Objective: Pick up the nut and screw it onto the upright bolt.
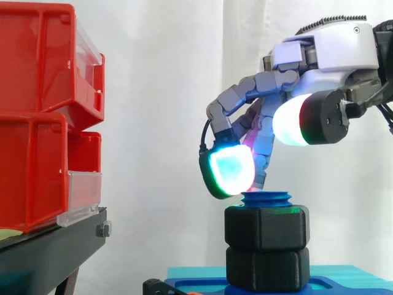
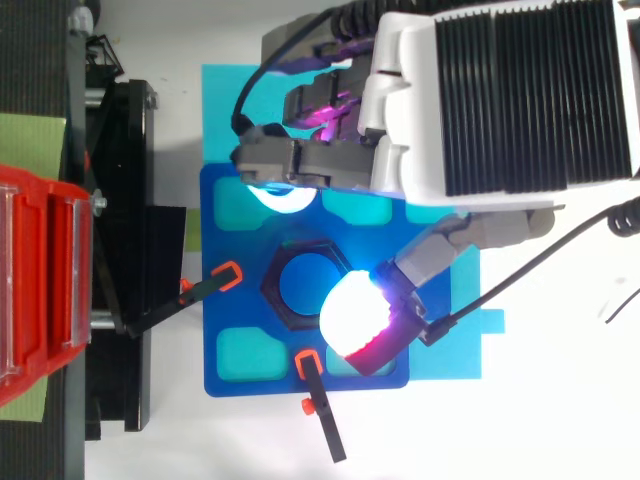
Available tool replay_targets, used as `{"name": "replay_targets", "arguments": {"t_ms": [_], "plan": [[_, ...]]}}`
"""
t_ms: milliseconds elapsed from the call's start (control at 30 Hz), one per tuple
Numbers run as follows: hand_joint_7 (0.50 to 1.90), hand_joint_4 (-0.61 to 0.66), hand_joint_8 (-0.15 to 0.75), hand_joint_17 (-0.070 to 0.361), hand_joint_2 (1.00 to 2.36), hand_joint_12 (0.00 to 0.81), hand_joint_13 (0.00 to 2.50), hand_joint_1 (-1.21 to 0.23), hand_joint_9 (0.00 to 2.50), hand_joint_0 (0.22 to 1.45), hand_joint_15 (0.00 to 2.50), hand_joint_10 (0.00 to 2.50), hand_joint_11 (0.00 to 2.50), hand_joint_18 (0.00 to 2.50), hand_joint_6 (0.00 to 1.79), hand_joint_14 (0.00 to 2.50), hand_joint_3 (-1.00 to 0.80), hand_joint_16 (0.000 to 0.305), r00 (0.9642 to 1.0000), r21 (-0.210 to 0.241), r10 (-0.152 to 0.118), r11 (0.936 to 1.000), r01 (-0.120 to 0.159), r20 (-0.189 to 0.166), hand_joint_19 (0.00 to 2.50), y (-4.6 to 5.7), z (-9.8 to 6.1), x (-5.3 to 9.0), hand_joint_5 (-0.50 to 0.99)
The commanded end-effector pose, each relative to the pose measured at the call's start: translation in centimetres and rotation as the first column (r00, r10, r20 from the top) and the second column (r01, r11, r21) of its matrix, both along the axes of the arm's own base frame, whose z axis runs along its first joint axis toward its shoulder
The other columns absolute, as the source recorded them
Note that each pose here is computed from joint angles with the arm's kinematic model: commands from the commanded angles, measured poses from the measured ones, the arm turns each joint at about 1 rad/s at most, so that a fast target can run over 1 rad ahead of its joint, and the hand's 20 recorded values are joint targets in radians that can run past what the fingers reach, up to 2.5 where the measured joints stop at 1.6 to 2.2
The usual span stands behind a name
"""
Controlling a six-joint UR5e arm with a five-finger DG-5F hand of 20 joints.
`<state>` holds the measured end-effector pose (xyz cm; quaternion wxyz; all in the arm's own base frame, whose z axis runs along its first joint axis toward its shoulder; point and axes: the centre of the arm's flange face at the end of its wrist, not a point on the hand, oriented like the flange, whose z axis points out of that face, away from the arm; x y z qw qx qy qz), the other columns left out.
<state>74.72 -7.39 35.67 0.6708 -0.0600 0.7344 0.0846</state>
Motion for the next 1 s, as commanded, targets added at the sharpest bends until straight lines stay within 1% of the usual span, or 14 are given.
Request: {"name": "replay_targets", "arguments": {"t_ms": [0, 33, 67, 133, 167, 200, 267, 367, 433, 500, 567, 667, 800, 967], "plan": [[1.01, 0.25, 0.266, 0.061, 1.00, 0.181, 0.96, -0.30, 1.12, 0.49, 0.00, 0.00, 0.00, 0.63, 0.50, 0.00, -0.50, 0.027, 1.0000, 0.000, 0.004, 1.0000, -0.004, 0.006, 0.07, 0.2, 0.1, 0.1, -0.05], [0.93, 0.25, 0.258, 0.061, 1.00, 0.181, 0.95, -0.30, 1.11, 0.49, 0.00, 0.00, 0.00, 0.62, 0.50, 0.00, -0.50, 0.027, 1.0000, 0.000, 0.005, 1.0000, -0.005, 0.006, 0.07, 0.3, 0.1, 0.1, -0.06], [0.90, 0.24, 0.259, 0.062, 1.00, 0.183, 0.94, -0.30, 1.11, 0.49, 0.00, 0.00, 0.00, 0.61, 0.50, 0.00, -0.50, 0.027, 0.9999, 0.000, 0.005, 1.0000, -0.005, 0.009, 0.06, 0.4, 0.1, 0.2, -0.06], [0.75, 0.21, 0.243, 0.063, 1.00, 0.180, 0.92, -0.30, 1.08, 0.49, 0.00, 0.00, 0.00, 0.58, 0.50, 0.00, -0.50, 0.028, 0.9999, 0.000, 0.005, 1.0000, -0.005, 0.015, 0.05, 0.6, 0.1, 0.3, -0.08], [0.71, 0.21, 0.234, 0.063, 1.00, 0.177, 0.90, -0.30, 1.05, 0.49, 0.00, 0.00, 0.00, 0.56, 0.50, 0.00, -0.50, 0.028, 0.9998, 0.000, 0.005, 1.0000, -0.005, 0.018, 0.04, 0.6, 0.2, 0.3, -0.08], [0.70, 0.21, 0.233, 0.063, 1.00, 0.178, 0.89, -0.30, 1.04, 0.49, 0.00, 0.00, 0.00, 0.55, 0.50, 0.00, -0.50, 0.028, 0.9997, 0.000, 0.010, 1.0000, -0.010, 0.021, 0.03, 1.0, 0.3, 0.3, -0.08], [0.66, 0.20, 0.224, 0.064, 1.00, 0.182, 0.87, -0.29, 1.02, 0.48, 0.00, 0.00, 0.00, 0.53, 0.50, 0.00, -0.50, 0.028, 0.9997, 0.002, 0.010, 0.9999, -0.010, 0.021, 0.03, 1.2, 0.1, 0.4, -0.09], [0.64, 0.20, 0.218, 0.065, 1.00, 0.182, 0.83, -0.27, 0.98, 0.47, 0.00, 0.00, 0.00, 0.48, 0.50, 0.00, -0.50, 0.029, 0.9996, 0.005, 0.019, 0.9998, -0.019, 0.022, 0.00, 1.9, -0.1, 0.4, -0.09], [0.63, 0.20, 0.210, 0.069, 1.00, 0.189, 0.80, -0.26, 0.94, 0.46, 0.00, 0.00, 0.00, 0.44, 0.50, 0.00, -0.50, 0.030, 0.9995, 0.008, 0.025, 0.9997, -0.025, 0.019, 0.00, 2.4, -0.7, 0.4, -0.09], [0.63, 0.20, 0.209, 0.069, 1.00, 0.191, 0.76, -0.25, 0.92, 0.46, 0.00, 0.00, 0.00, 0.41, 0.50, 0.00, -0.50, 0.031, 0.9994, 0.009, 0.026, 0.9996, -0.026, 0.024, 0.00, 2.5, -0.7, 0.5, -0.09], [0.63, 0.20, 0.205, 0.069, 1.00, 0.205, 0.73, -0.25, 0.88, 0.45, 0.00, 0.00, 0.00, 0.35, 0.50, 0.00, -0.50, 0.031, 0.9992, 0.017, 0.028, 0.9994, -0.029, 0.027, 0.00, 3.0, -0.9, 0.5, -0.08], [0.64, 0.20, 0.204, 0.068, 1.00, 0.213, 0.69, -0.24, 0.84, 0.45, 0.00, 0.00, 0.00, 0.30, 0.50, 0.00, -0.50, 0.030, 0.9992, 0.018, 0.034, 0.9992, -0.035, 0.022, 0.00, 3.4, -1.5, 0.4, -0.08], [0.65, 0.21, 0.204, 0.069, 1.00, 0.215, 0.68, -0.23, 0.82, 0.45, 0.00, 0.00, 0.00, 0.29, 0.50, 0.00, -0.50, 0.030, 0.9993, 0.024, 0.034, 0.9991, -0.034, 0.013, 0.00, 3.4, -2.0, 0.3, -0.07], [0.68, 0.21, 0.205, 0.068, 1.00, 0.221, 0.67, -0.23, 0.81, 0.45, 0.00, 0.00, 0.00, 0.27, 0.50, 0.00, -0.50, 0.030, 0.9993, 0.034, 0.035, 0.9988, -0.035, 0.012, 0.00, 3.5, -2.7, 0.2, -0.07]]}}
